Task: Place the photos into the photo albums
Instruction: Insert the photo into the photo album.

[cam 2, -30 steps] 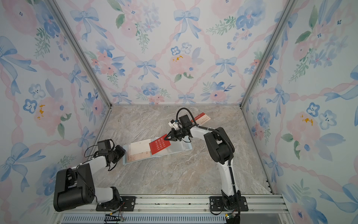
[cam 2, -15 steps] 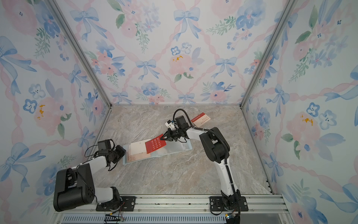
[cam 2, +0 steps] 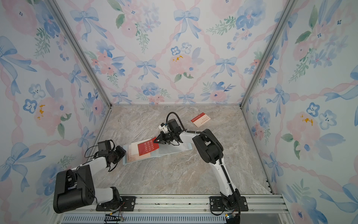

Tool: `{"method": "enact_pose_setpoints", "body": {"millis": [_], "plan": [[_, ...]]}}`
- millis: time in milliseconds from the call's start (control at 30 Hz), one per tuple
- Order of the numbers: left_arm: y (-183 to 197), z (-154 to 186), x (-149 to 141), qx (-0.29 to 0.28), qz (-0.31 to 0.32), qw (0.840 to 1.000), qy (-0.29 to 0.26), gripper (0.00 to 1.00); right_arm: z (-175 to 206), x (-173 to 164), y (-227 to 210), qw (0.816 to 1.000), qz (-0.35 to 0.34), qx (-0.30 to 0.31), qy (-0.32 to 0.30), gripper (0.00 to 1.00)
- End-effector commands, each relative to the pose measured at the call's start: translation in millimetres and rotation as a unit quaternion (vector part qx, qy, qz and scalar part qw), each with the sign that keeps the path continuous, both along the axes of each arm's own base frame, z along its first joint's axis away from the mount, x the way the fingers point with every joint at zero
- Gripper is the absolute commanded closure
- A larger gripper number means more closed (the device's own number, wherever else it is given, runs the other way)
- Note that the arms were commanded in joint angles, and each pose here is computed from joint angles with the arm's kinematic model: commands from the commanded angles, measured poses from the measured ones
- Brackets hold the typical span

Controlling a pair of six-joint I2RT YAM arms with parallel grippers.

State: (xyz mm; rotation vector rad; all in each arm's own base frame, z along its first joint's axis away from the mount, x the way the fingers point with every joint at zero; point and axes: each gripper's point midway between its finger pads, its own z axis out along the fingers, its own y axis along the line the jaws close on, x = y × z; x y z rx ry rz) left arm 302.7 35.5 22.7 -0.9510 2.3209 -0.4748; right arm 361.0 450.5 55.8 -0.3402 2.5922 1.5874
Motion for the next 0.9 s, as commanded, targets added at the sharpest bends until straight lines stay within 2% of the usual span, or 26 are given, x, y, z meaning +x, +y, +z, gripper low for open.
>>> {"method": "enact_pose_setpoints", "body": {"millis": [0, 167, 267, 367, 667, 867], "plan": [[-1, -6, -9, 0.013, -0.006, 1.000, 0.012, 0.84, 10, 0, 0, 0.999, 0.001, -0.029, -0.042, 0.92], [1, -5, -9, 0.017, -0.003, 1.000, 0.011, 0.84, 16, 4, -13, 0.998, -0.002, -0.039, -0.047, 0.83], [1, -5, -8, 0.018, -0.006, 1.000, 0.010, 0.84, 23, 3, -21, 0.996, -0.002, -0.056, -0.062, 0.73], [1, -4, -9, 0.017, -0.003, 1.000, 0.009, 0.84, 29, 2, -22, 0.995, 0.001, -0.062, -0.078, 0.69], [0, -4, -9, 0.019, -0.006, 1.000, 0.008, 0.84, 26, -4, -33, 0.989, 0.020, -0.112, -0.097, 0.66], [0, -5, -9, 0.017, -0.007, 1.000, 0.010, 0.84, 15, -16, -11, 0.987, 0.051, -0.127, -0.090, 0.68]]}}
